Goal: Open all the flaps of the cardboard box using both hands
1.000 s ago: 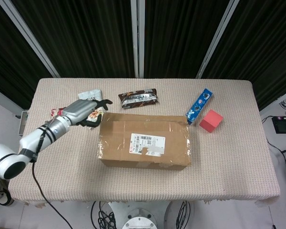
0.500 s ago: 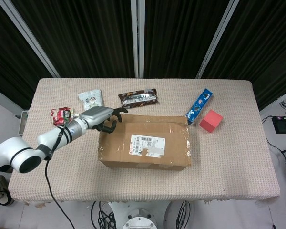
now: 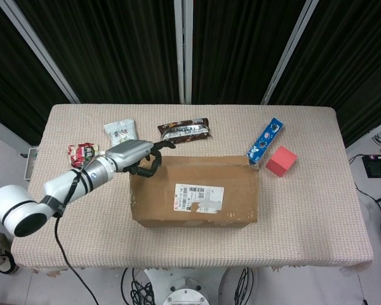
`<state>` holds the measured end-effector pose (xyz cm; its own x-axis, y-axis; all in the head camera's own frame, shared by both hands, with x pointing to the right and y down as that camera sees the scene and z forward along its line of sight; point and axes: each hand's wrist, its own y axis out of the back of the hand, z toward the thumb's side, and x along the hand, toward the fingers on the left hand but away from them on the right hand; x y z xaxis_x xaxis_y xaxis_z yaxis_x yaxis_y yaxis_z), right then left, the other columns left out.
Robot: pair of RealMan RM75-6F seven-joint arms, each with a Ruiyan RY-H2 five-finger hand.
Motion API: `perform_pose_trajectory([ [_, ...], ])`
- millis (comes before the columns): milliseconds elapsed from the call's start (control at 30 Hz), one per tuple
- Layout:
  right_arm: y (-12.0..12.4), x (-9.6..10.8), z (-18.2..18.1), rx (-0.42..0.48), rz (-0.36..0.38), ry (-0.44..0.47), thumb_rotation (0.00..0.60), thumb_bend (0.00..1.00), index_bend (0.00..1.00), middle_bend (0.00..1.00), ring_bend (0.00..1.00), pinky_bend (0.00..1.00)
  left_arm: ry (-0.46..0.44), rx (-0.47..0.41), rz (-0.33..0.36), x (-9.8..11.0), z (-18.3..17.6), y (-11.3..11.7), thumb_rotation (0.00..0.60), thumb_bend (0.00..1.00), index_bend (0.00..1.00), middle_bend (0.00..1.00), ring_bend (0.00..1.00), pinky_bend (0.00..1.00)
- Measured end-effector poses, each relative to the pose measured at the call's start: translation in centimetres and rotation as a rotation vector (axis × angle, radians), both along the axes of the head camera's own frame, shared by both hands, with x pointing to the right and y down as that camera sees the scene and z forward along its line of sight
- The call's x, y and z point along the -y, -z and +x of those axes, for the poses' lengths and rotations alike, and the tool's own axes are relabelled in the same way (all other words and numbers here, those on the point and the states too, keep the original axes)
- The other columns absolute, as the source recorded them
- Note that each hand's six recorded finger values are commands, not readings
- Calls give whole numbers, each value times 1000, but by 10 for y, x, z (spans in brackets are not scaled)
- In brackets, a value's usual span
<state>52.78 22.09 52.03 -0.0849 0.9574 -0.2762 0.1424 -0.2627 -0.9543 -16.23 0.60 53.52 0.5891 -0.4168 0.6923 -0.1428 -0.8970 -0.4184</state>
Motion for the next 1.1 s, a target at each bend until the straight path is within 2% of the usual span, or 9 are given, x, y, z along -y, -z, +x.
perform_pose_trajectory([
  [67,-1,1,-1,-1,1,2,600,477,0,0,0,0,15,-17,-13,-3,0,7,425,726,135,561,416,474],
  [200,-2,3,-2,1,5,7,600,477,0,0,0,0,41,-50,-31,-7,1,22,428,726,159,566,508,563],
  [500,-1,6,-7,6,18,23,600,477,0,0,0,0,96,-125,-97,-28,-1,49,432,726,158,547,601,714],
  [700,2,7,-11,6,26,35,600,477,0,0,0,0,100,-99,-198,-44,-4,57,439,714,139,525,684,847],
  [833,2,9,-14,5,27,41,600,477,0,0,0,0,96,-77,-296,-56,-10,60,461,685,122,505,705,930],
  [1000,1,10,-17,5,26,49,600,477,0,0,0,0,40,-39,-437,-71,-25,61,465,671,120,492,660,924],
  [1100,2,11,-19,4,27,54,600,477,0,0,0,0,7,-78,-477,-71,-33,71,460,667,120,491,656,902],
])
